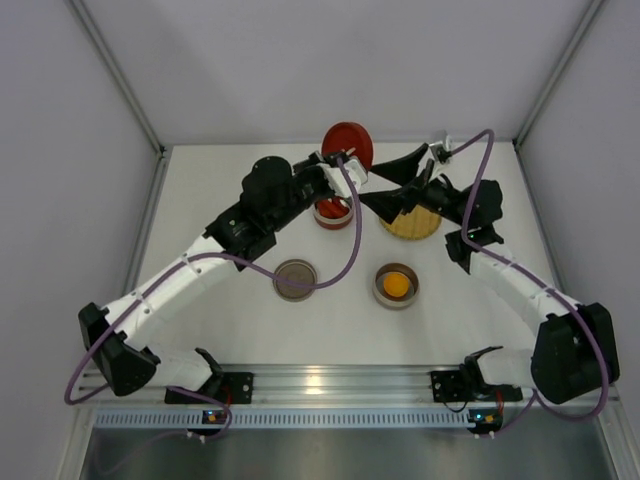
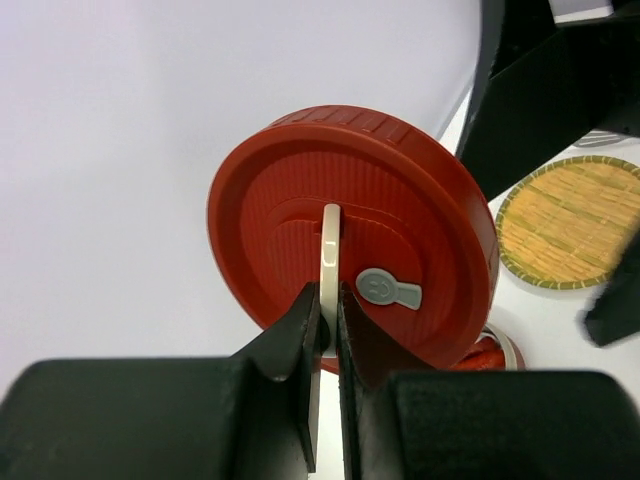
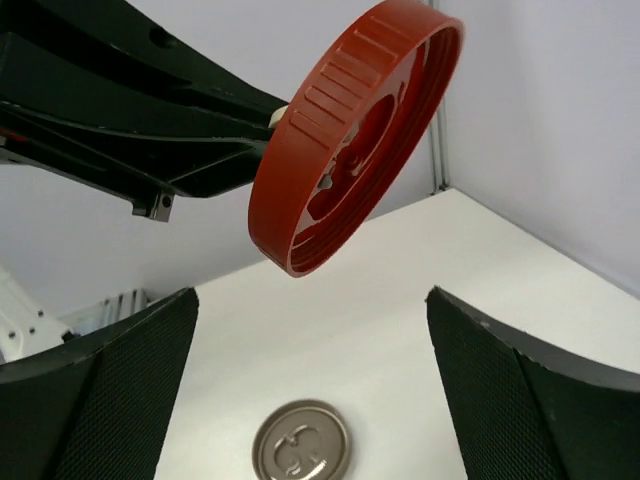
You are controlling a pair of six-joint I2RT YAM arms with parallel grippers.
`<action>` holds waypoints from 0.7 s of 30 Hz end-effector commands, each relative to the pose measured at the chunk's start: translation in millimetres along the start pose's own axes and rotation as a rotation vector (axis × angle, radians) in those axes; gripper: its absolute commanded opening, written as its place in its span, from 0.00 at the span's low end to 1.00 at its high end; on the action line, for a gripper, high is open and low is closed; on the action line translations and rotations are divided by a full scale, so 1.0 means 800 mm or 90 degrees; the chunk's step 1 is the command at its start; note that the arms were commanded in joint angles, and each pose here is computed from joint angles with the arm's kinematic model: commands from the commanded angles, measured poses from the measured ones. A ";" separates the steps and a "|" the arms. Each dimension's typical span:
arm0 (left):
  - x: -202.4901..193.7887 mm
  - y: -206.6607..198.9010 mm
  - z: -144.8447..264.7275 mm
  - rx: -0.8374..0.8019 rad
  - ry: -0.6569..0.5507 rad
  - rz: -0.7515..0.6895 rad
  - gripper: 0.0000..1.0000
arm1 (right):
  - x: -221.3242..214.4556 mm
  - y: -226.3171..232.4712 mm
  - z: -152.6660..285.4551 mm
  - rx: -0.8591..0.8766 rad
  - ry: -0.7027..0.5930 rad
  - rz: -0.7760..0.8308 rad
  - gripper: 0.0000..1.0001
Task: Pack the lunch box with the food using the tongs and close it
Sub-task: Close the box lid on the packing box.
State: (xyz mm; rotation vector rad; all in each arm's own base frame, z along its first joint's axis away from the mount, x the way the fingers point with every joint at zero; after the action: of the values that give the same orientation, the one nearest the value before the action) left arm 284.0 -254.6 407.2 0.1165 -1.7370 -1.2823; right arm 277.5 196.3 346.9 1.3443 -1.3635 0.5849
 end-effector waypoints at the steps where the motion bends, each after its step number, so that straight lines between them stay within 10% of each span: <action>1: 0.002 0.034 0.001 0.036 0.027 0.070 0.00 | 0.019 0.005 0.018 -0.020 -0.010 0.005 0.96; 13: -0.089 -0.017 -0.091 -0.161 0.408 0.121 0.00 | 0.050 -0.057 0.134 -0.283 0.080 -0.016 0.99; 21: -0.195 -0.072 -0.120 -0.293 0.504 0.141 0.00 | 0.026 -0.062 0.185 -0.346 0.103 -0.054 0.99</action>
State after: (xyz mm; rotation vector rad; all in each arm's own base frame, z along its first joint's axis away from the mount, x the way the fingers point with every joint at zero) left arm 411.5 -281.4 264.8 0.1448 -0.8086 -1.2205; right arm 292.3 46.8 315.4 0.8913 -1.2588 0.2161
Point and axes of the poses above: each gripper's point midway between its finger pads, its own z axis back along the fingers, its own y axis along the line the jaws close on, x = y × z, the point moved 7 cm from there along z, back along the fingers, and after that the axes turned 9 degrees about -z, right-handed, at the moved point
